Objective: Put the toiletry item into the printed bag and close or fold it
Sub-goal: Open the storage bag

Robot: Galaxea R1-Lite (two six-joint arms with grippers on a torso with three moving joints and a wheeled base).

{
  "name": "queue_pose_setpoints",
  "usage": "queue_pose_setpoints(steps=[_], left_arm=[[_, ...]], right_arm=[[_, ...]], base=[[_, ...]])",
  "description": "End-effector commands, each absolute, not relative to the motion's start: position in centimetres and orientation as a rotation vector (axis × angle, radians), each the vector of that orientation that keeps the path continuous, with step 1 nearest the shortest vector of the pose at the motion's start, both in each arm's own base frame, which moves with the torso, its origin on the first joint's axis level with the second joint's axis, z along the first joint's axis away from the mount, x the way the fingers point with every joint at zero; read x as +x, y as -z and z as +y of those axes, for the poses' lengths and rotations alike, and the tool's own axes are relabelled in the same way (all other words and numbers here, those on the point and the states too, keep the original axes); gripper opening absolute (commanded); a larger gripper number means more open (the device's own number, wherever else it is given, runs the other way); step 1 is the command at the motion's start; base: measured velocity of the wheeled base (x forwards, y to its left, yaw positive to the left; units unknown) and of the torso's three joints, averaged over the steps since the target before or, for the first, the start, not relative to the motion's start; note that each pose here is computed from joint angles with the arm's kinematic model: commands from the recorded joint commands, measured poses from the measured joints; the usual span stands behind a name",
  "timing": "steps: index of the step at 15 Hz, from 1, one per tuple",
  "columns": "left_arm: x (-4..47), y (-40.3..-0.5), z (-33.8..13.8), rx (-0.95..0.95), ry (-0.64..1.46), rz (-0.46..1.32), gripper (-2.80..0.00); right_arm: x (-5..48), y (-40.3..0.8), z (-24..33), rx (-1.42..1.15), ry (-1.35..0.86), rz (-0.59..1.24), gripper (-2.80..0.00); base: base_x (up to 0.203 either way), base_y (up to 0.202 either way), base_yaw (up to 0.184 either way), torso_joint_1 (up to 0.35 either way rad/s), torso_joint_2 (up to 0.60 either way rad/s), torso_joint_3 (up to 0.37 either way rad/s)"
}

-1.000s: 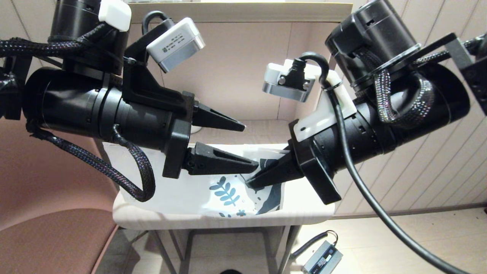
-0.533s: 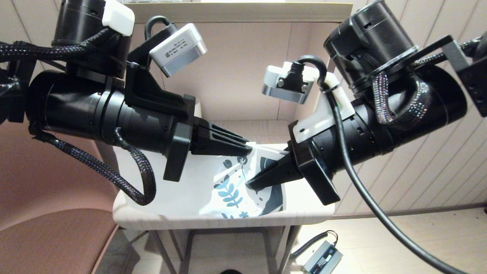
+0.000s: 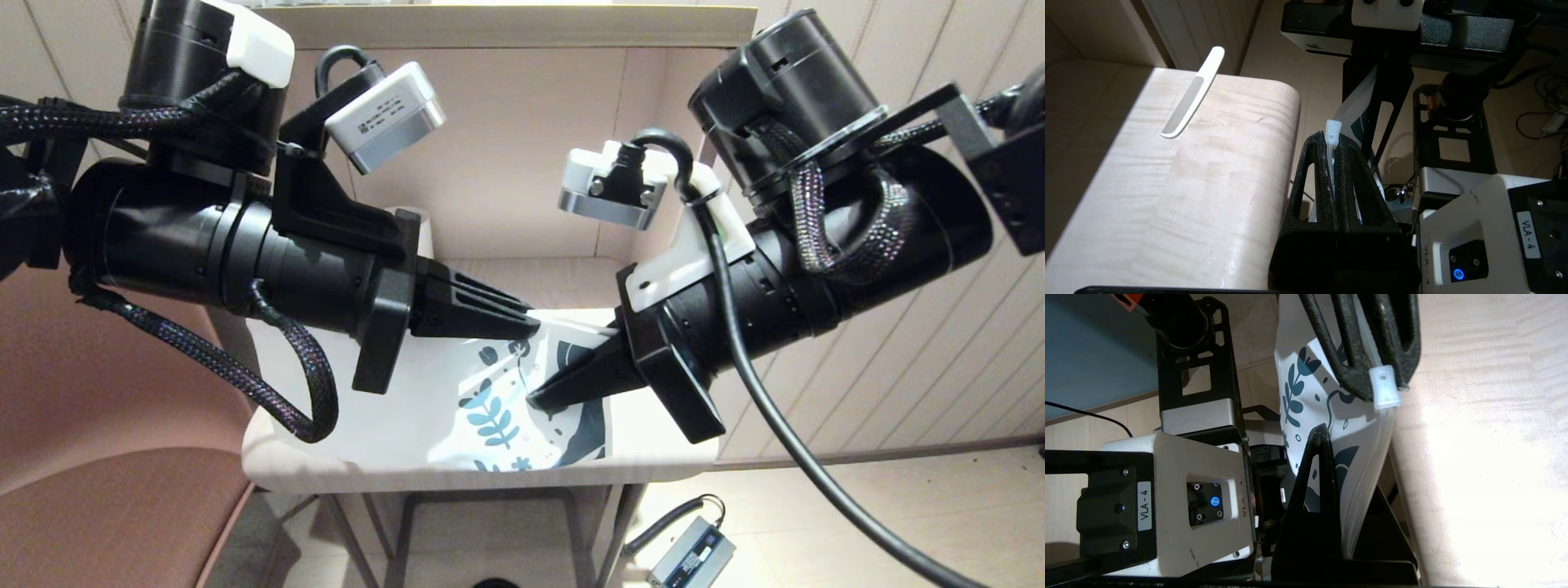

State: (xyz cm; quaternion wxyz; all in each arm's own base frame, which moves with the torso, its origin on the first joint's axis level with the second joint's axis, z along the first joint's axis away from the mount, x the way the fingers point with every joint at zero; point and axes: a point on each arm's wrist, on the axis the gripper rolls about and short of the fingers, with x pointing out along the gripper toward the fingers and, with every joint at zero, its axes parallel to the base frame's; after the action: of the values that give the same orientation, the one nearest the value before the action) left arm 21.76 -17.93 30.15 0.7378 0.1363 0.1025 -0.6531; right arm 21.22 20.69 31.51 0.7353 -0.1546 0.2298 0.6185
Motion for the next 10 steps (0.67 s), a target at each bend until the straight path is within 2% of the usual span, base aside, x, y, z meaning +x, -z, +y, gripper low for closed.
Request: queue_pose_setpoints(steps=[1, 10], left_arm=[[21.6, -30.2, -17.8, 0.299, 1.437, 0.224, -2.8], [21.6, -30.0, -16.9, 0.295, 1.413, 0.236, -2.8]], right_arm=[[21.2, -31.6, 20.2, -0.337, -1.352, 0.504, -2.8], [20.0, -32.3, 18.2, -0.332, -1.329, 0.487, -2.8]], base=[[0.0, 0.0, 0.0, 0.0, 0.0, 0.0], [0.0, 0.0, 0.0, 0.0, 0.0, 0.0]])
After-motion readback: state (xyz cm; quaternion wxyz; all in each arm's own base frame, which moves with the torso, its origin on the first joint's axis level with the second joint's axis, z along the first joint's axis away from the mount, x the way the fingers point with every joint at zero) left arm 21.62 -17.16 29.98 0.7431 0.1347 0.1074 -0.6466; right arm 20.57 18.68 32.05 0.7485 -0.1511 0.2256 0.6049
